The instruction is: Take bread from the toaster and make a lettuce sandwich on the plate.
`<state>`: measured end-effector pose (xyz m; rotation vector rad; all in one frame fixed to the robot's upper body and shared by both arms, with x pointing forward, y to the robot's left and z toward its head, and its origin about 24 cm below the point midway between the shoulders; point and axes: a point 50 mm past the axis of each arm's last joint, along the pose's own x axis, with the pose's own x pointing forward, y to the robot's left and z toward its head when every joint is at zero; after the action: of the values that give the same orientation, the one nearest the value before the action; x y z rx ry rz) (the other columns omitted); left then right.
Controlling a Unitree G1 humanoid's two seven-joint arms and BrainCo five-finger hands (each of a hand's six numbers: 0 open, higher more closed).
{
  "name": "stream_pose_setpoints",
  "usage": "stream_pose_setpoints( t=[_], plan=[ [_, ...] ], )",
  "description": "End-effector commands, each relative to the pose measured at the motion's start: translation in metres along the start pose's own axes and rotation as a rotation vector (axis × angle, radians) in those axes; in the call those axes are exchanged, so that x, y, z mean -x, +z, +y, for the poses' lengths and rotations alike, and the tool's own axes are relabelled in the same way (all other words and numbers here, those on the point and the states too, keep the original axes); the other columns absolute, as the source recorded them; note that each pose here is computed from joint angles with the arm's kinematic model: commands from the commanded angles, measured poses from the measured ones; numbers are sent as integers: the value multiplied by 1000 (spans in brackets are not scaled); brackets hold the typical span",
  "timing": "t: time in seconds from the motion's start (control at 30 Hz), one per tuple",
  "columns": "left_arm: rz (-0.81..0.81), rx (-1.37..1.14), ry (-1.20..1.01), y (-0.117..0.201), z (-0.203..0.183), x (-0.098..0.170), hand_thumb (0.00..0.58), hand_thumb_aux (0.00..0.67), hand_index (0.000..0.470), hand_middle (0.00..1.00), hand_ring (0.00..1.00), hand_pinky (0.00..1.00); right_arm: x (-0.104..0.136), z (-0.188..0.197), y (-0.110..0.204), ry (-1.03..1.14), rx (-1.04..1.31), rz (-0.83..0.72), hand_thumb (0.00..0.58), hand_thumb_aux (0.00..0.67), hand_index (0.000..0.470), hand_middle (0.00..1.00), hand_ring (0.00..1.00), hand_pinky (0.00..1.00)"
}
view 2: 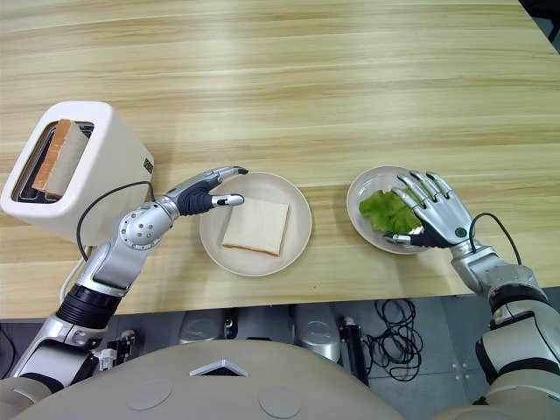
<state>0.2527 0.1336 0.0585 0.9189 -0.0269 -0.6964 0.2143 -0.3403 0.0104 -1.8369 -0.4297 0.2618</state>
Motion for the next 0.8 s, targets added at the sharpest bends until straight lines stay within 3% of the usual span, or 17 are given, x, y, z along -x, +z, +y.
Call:
stream_pose_setpoints(
  t=[0.03,0.1,0.17,0.3,0.33,0.4,0.43,0.73,0.77,0.8],
  plan=[
    [9,-3,1,-2,-2,-3,0,0,0,0,0,0,1,3,2,16,-4,-2,456,360,247,0,0,0],
    [8,-7,0,-2,-2,-3,0,0,0,0,0,0,0,5,4,21,-11,-5,460,365,251,0,0,0],
    [6,-9,-4,-2,-3,-4,0,0,0,0,0,0,-1,6,7,28,-18,-10,508,434,298,0,0,0],
    [4,-13,-3,-2,-4,-7,0,0,0,0,0,0,-2,9,10,37,-29,-13,542,499,343,0,0,0],
    [5,-12,-3,-3,-3,-7,0,0,0,0,0,0,-2,9,11,36,-31,-14,570,581,399,0,0,0],
    [8,-11,-2,-4,-3,-7,0,0,0,0,0,0,-4,9,12,31,-36,-16,575,607,417,0,0,0],
    [9,-11,-2,-4,-3,-7,0,0,0,0,0,0,-5,9,12,27,-39,-15,580,670,460,0,0,0],
    [14,-8,-8,-8,-8,-9,0,0,0,0,0,0,-18,-5,3,-59,-72,16,580,670,460,0,0,0],
    [14,-7,-6,-9,-9,-9,0,0,0,0,0,0,-21,-8,2,-79,-72,11,580,670,460,302,302,302],
    [14,-6,-5,-9,-9,-9,0,0,0,0,0,0,-23,-10,1,-91,-72,7,580,670,460,302,302,302]
  ],
)
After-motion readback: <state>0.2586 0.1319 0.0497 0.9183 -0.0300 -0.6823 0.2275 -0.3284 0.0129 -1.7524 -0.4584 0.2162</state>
